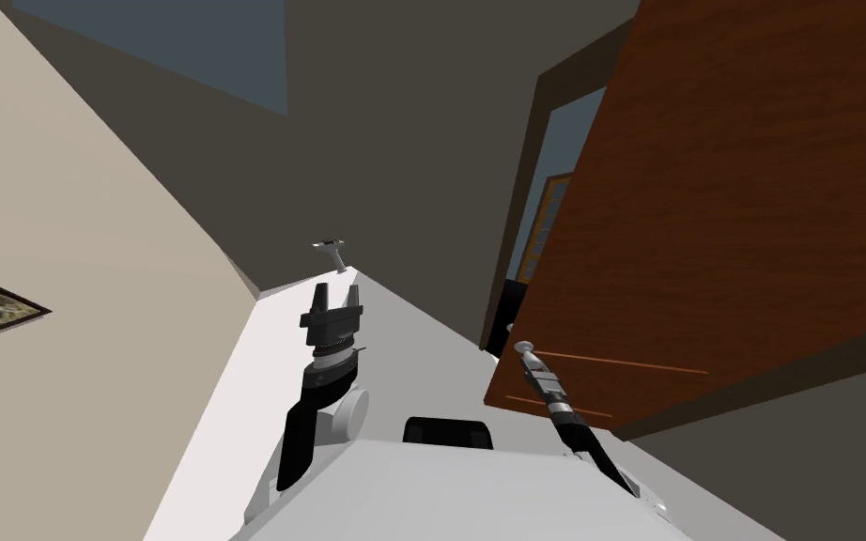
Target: Pull the door open
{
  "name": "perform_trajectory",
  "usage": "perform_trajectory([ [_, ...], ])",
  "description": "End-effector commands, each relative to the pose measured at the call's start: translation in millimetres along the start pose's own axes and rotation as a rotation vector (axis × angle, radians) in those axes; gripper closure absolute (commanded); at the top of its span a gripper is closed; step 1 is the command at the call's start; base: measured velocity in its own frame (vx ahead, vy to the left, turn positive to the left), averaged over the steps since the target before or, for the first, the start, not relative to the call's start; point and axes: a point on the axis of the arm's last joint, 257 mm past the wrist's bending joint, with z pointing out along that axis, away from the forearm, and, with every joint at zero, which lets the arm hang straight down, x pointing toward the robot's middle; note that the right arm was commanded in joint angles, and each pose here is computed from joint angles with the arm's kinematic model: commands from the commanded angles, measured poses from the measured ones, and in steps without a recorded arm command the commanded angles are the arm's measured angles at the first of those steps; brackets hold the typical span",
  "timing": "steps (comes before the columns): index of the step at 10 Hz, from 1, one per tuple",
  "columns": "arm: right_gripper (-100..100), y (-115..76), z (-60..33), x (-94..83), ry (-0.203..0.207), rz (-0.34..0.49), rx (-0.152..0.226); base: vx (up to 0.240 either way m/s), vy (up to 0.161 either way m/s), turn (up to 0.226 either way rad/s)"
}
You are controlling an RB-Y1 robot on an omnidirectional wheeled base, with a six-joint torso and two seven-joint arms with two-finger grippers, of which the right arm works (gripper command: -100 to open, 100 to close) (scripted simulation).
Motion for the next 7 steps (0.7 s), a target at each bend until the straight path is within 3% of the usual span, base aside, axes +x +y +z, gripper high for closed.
perform_trajectory([
  [1,100,0.0,0.0,0.0,0.0,0.0,0.0,-0.117,-0.02,0.02],
  [2,100,-1.8,-10.7,-2.0,-0.004,0.001,0.029,-0.147,-0.015,0.121],
  [7,100,-2.4,-32.1,0.3,0.002,0.001,0.095,-0.205,-0.071,0.108],
])
